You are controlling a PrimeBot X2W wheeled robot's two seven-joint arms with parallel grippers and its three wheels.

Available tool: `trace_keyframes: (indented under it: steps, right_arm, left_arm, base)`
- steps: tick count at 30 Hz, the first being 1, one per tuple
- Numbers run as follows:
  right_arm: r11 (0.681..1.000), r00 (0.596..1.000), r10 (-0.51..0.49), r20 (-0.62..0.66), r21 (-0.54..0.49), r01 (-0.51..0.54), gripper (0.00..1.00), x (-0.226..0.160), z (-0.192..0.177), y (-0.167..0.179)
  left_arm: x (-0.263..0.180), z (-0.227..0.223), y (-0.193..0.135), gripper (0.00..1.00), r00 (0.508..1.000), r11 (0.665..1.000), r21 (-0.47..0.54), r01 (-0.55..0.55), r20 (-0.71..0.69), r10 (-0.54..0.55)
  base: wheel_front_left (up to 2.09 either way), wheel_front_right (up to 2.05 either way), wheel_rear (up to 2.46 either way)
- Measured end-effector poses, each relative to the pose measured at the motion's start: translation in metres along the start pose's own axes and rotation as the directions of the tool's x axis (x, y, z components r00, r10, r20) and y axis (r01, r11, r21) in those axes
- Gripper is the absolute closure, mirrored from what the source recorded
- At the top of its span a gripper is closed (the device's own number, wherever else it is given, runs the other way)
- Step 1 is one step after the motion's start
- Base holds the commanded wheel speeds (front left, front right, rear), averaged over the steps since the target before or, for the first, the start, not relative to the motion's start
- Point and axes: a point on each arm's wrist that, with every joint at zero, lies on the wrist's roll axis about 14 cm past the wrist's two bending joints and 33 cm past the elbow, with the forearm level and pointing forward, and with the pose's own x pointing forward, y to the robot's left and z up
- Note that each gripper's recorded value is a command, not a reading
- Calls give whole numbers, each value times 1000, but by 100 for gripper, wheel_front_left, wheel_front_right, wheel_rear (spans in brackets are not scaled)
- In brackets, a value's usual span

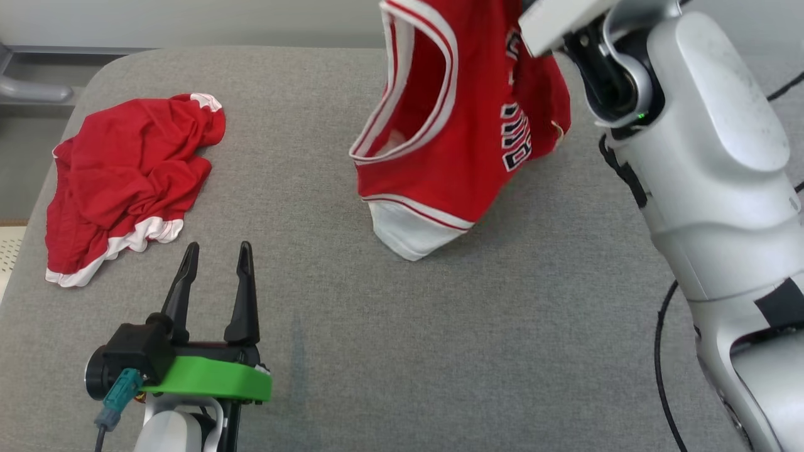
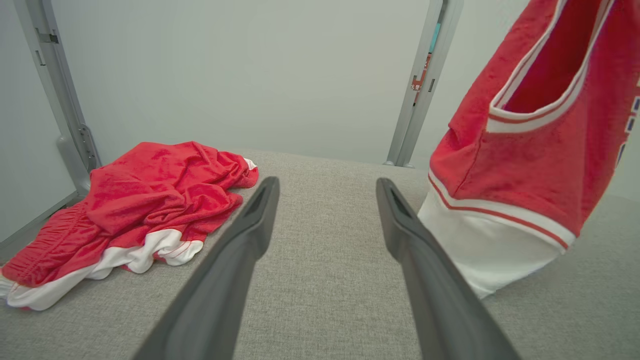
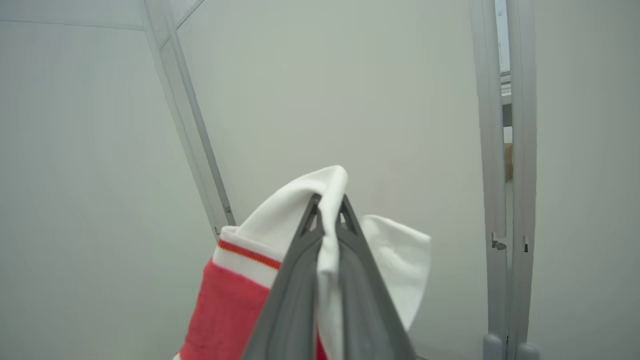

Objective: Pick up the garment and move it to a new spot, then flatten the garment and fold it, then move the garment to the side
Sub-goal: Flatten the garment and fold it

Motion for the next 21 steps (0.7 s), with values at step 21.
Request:
trace_keyframes:
  steps: [21]
  right_arm:
    - [905,904,-421,-77,-97,413,100,-97,-64,-150]
  left_arm:
    - [7,-8,-11,0,999,999,-21,29,-15,-29]
  base:
    - [0,0,0]
